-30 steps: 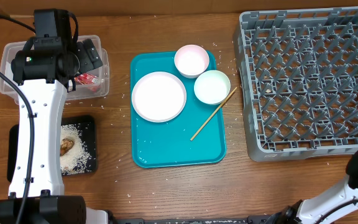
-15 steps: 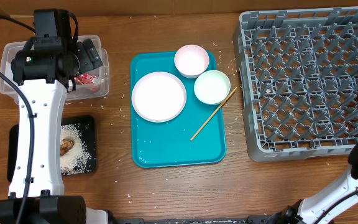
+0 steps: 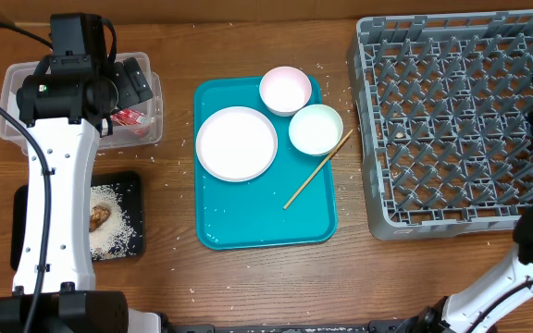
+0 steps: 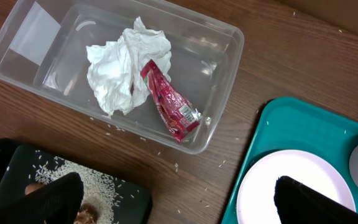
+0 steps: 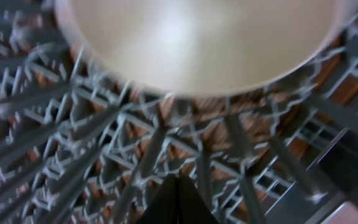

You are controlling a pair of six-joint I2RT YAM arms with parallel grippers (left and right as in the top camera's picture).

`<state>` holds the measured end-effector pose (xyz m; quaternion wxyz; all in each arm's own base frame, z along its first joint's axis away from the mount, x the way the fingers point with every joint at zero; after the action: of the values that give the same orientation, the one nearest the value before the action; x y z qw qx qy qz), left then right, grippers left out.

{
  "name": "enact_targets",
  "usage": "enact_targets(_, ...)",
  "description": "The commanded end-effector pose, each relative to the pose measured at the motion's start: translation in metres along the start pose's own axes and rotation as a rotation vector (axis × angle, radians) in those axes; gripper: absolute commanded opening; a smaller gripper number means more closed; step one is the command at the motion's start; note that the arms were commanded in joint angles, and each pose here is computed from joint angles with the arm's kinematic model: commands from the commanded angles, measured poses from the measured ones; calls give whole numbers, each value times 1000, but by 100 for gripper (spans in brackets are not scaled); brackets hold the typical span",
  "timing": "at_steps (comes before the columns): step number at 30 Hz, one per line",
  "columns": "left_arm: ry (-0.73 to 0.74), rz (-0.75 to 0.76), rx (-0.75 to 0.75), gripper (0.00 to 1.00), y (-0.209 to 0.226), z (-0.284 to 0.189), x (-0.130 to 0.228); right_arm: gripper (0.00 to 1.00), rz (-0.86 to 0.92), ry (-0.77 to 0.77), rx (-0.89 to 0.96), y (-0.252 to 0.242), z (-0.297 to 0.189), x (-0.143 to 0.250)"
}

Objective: Sort waste into correct bins and load items into the dishwasher
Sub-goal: 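Lower the cup upside down into the rack and open the right gripper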

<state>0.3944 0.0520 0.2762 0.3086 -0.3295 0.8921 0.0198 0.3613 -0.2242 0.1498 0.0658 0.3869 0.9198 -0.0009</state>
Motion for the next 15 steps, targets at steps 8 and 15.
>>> enact_targets(8,-14,-15,12,100,-1,-5,-4,4,-60,-233,-84,35,-66,-17)
enact_targets(15,-14,-15,12,100,-1,-5,-4,78,14,-457,-98,5,-112,-51)
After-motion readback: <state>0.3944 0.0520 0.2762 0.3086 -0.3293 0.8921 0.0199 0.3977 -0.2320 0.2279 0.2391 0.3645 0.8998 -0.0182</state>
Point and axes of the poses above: each gripper's point midway between its finger pads, its own z axis out along the fingers, its own y axis along the line the jaws close on, x = y × z, the point moved 2 cm from there along -z, back along the fingers, and after that the axes turned 13 degrees about -z, right-handed, at the moved point
